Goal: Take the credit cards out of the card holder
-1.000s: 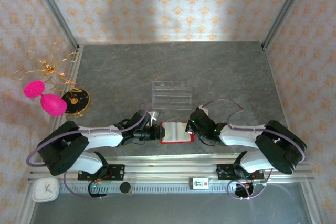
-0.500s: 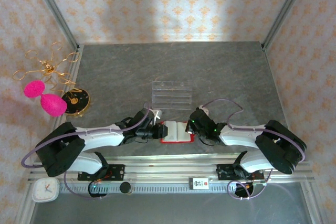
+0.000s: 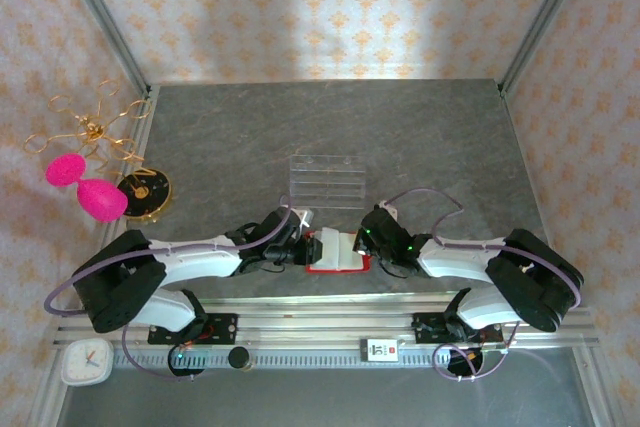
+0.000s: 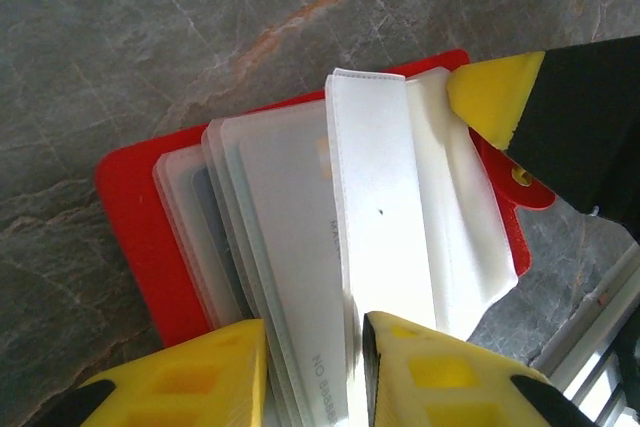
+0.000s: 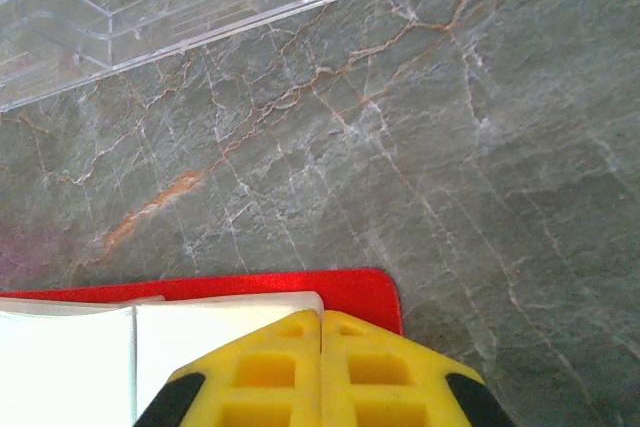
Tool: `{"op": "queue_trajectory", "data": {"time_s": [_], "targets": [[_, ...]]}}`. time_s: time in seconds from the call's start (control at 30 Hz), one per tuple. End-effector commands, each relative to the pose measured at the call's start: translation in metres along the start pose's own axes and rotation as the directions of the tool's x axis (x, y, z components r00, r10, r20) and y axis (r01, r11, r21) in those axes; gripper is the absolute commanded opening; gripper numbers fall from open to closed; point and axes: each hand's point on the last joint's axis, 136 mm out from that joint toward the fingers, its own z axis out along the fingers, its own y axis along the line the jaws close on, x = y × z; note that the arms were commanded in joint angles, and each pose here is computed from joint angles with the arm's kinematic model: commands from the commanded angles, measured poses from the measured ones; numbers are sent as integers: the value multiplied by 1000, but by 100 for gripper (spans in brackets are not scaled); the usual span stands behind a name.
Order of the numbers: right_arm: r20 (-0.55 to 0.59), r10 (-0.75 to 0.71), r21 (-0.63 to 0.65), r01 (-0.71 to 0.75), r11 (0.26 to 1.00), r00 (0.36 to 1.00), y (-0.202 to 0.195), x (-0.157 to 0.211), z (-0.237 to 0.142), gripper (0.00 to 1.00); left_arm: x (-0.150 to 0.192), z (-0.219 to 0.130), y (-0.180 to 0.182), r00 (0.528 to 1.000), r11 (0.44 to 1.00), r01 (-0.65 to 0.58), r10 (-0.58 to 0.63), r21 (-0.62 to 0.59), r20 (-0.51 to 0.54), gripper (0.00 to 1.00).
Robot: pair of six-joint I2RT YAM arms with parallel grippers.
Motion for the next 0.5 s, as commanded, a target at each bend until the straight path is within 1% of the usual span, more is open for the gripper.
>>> {"op": "queue_trajectory", "data": {"time_s": [0.0, 0.2, 0.33, 0.47], "targets": [[-97, -25, 36, 29, 999, 995, -15, 25, 6, 3, -13, -1, -34, 999, 991, -2, -3, 137, 35, 29], [-118, -38, 18, 40, 999, 992, -11, 28, 8, 4, -23, -9, -51, 996, 973, 23, -43, 231, 81, 28], [-129, -45, 1, 45, 999, 991, -7, 29, 9, 4, -20, -3, -53, 996, 966, 41, -59, 255, 63, 27], [-129, -50, -19, 47, 999, 990, -3, 29, 8, 4, -19, 1, -53, 996, 965, 53, -69, 257, 51, 12]]}}
